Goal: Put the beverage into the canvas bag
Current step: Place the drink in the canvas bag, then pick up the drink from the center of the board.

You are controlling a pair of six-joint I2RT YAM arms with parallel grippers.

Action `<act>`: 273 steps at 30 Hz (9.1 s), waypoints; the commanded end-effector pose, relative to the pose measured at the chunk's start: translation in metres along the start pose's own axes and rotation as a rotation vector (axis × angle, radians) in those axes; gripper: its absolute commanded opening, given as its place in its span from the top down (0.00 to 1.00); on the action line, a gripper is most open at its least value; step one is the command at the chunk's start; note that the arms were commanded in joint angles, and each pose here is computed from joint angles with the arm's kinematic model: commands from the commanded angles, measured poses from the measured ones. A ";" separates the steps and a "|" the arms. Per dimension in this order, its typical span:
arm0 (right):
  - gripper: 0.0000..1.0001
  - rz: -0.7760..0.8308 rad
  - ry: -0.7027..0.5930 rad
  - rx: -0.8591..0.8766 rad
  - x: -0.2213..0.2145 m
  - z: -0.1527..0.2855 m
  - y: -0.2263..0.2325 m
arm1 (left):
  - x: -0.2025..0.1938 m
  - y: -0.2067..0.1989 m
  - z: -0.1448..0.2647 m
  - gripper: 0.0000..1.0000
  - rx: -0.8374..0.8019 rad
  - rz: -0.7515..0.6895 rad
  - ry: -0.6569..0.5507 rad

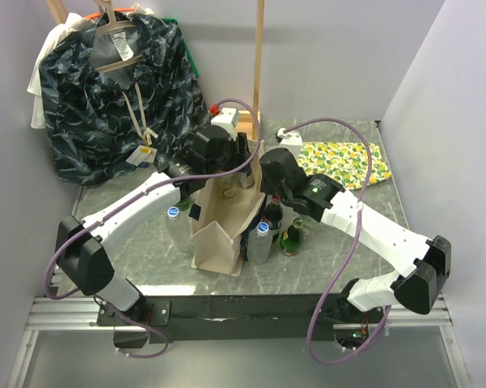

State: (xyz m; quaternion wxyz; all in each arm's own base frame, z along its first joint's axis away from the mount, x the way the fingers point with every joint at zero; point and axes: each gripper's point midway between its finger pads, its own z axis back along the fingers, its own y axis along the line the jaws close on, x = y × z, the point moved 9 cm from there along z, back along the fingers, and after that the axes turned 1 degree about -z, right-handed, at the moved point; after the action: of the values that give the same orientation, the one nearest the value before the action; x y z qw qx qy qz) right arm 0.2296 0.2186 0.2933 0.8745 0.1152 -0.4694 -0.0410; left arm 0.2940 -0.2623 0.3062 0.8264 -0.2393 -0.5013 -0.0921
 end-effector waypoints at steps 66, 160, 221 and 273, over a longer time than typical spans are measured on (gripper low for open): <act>0.68 -0.124 -0.079 0.068 0.007 0.012 -0.023 | -0.022 0.008 -0.081 0.99 0.095 -0.093 -0.066; 0.55 -0.086 -0.116 0.108 0.025 0.016 -0.014 | -0.017 0.009 -0.043 0.25 0.228 -0.107 -0.137; 0.33 0.216 0.091 0.109 -0.017 0.044 -0.030 | -0.022 0.057 0.080 0.09 0.179 0.033 -0.086; 1.00 0.194 0.051 0.043 -0.020 0.034 -0.023 | -0.020 0.058 0.080 0.09 0.161 0.041 -0.085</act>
State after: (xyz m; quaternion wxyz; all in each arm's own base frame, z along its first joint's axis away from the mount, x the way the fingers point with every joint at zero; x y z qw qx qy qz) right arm 0.1890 0.1923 0.2763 0.8950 0.0730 -0.4336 0.0750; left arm 0.2437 -0.1752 0.2863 0.8418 -0.1664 -0.5123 -0.0358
